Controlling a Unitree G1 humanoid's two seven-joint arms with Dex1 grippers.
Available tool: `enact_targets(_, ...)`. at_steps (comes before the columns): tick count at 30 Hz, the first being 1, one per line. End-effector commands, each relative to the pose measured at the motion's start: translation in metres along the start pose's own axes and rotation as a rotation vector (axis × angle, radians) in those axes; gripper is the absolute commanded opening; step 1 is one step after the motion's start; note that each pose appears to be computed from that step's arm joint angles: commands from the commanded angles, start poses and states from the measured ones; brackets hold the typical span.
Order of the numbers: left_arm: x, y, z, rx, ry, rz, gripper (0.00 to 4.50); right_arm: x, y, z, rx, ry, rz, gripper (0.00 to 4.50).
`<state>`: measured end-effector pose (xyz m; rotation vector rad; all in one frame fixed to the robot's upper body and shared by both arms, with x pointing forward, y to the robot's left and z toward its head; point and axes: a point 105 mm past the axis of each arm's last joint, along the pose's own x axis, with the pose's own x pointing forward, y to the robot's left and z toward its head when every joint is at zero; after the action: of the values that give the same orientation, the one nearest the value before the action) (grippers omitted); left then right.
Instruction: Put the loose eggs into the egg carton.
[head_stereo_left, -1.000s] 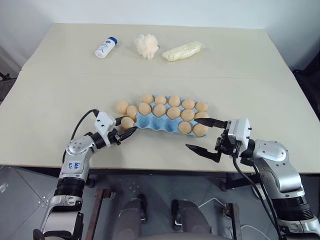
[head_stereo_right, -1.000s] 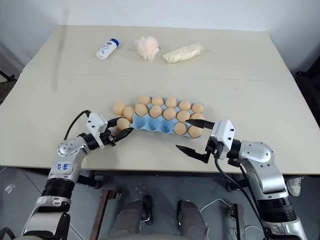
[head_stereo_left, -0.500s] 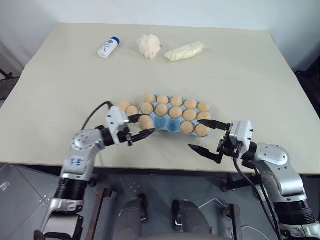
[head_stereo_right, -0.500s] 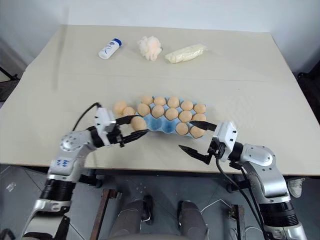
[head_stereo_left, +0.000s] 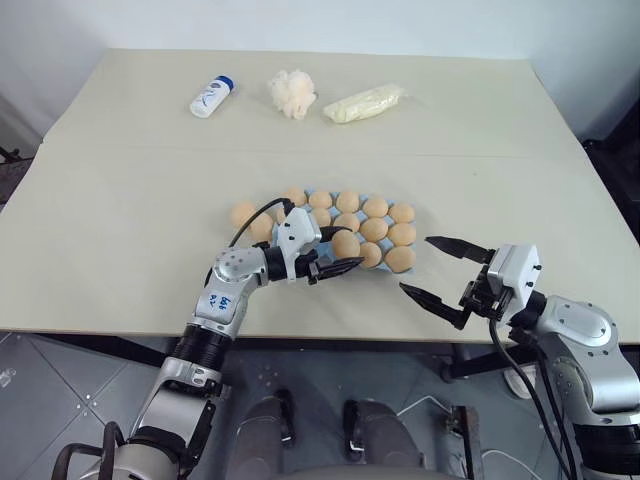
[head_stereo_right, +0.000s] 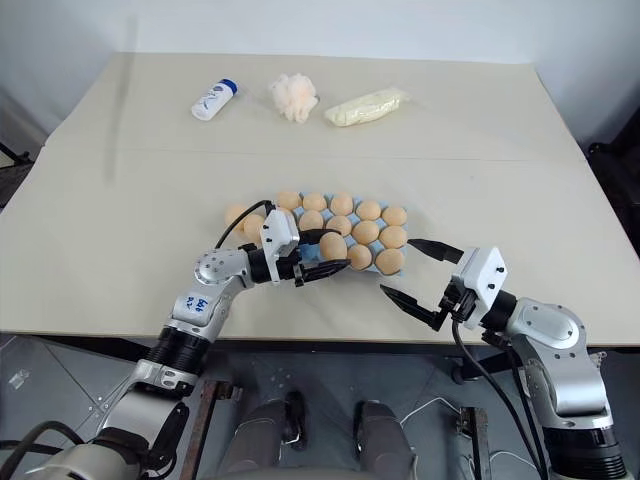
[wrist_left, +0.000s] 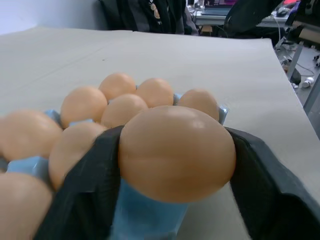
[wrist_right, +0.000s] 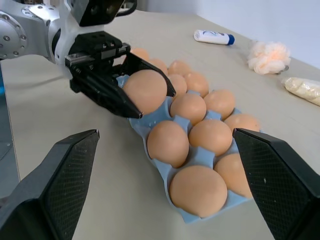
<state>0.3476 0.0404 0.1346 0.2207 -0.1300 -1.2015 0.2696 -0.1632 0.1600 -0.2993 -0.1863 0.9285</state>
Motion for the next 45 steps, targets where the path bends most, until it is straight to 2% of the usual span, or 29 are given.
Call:
enact_targets(1,0.0,0.01,0.011,0.06,-0.021,0.043,4.29,0.0,0.001,0.011,-0.025,-0.041,-0.009,4.5)
enact_targets(2,0.0,0.011,0.012,0.069,-0.021,0.048,4.49,0.001,0.001,0.011,-0.024,-0.043,-0.008,4.5)
enact_targets(5,-0.004,0.011,0.013,0.083,-0.019,0.055,4.49,0.003,0.0,0.011,-0.024,-0.048,0.0,4.5)
enact_targets(9,-0.029,0.012,0.017,0.113,-0.018,0.071,4.49,0.006,-0.002,0.012,-0.028,-0.053,0.018,4.5)
enact_targets(14,-0.076,0.012,0.015,0.059,0.002,0.109,4.49,0.012,-0.001,0.012,-0.028,-0.063,0.058,4.5)
enact_targets(19,-0.141,0.031,0.004,0.07,0.08,0.343,4.49,0.021,0.005,0.013,-0.019,-0.087,0.114,4.5)
enact_targets(22,-0.164,0.036,-0.001,0.061,0.102,0.447,4.49,0.024,0.006,0.014,-0.017,-0.095,0.131,4.5)
enact_targets(26,-0.21,0.031,-0.026,-0.054,0.152,0.588,4.49,0.034,0.008,0.015,-0.013,-0.109,0.164,4.5)
enact_targets(31,-0.201,0.033,-0.021,-0.021,0.139,0.583,4.49,0.036,0.006,0.016,-0.019,-0.111,0.175,4.5)
enact_targets(37,-0.176,0.043,-0.013,0.01,0.11,0.513,4.49,0.035,0.004,0.018,-0.027,-0.109,0.179,4.5)
enact_targets(45,-0.144,0.073,-0.008,0.056,0.107,0.428,4.49,0.035,0.003,0.018,-0.032,-0.106,0.169,4.5)
